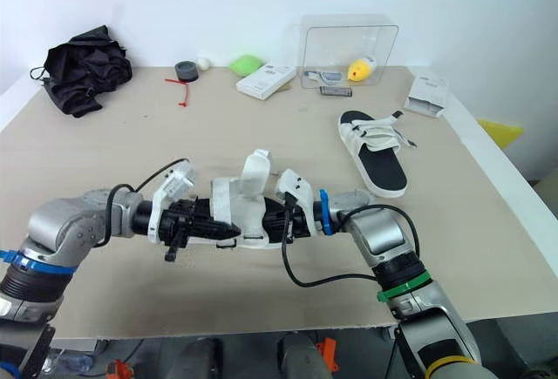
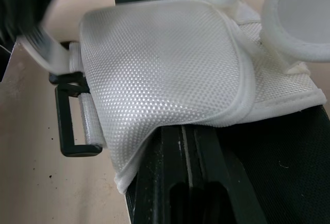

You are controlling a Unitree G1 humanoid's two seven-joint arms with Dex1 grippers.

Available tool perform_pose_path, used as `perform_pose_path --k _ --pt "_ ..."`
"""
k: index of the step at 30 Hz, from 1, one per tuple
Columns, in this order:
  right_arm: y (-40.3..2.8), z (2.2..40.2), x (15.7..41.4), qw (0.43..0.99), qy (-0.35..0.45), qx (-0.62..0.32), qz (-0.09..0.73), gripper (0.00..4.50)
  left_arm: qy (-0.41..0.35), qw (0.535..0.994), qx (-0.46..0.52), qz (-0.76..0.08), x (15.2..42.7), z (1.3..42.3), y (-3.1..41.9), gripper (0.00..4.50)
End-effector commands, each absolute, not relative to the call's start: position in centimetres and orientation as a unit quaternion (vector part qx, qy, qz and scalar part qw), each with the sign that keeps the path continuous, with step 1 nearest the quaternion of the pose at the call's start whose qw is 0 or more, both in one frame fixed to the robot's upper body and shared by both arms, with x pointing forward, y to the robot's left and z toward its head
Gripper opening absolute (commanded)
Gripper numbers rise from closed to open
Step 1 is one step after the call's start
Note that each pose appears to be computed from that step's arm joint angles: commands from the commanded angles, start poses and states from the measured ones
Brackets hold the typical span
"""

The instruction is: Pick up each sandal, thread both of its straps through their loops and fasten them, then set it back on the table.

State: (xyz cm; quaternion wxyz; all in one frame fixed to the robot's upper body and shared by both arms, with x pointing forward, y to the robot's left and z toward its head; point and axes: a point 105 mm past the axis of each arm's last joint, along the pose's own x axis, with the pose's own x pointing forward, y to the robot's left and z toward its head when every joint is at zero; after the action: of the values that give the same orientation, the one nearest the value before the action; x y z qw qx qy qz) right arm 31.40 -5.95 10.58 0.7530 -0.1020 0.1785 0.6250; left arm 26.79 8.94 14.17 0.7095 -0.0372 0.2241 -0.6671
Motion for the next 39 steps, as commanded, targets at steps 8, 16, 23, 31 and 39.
perform_pose_path --k 8,16,23,31,39 --pt "-6.5 9.0 31.4 0.757 0.213 -0.1 0.61 0.0 0.229 0.705 -0.016 -0.672 26.3 13.4 8.7 0.08" --pt "-6.7 8.9 31.4 0.757 0.213 -0.101 0.609 0.0 0.197 0.712 -0.054 -0.671 26.9 15.7 9.8 0.33" --pt "-6.5 8.9 31.5 0.756 0.212 -0.101 0.611 0.0 0.172 0.733 -0.041 -0.657 27.8 16.4 10.2 3.13" --pt "-6.6 9.0 31.5 0.757 0.213 -0.1 0.609 0.0 0.208 0.692 -0.063 -0.689 25.9 17.6 11.8 4.47" --pt "-8.1 8.7 32.1 0.773 0.227 -0.117 0.581 0.0 0.282 0.636 -0.069 -0.715 22.3 19.7 16.1 4.47"
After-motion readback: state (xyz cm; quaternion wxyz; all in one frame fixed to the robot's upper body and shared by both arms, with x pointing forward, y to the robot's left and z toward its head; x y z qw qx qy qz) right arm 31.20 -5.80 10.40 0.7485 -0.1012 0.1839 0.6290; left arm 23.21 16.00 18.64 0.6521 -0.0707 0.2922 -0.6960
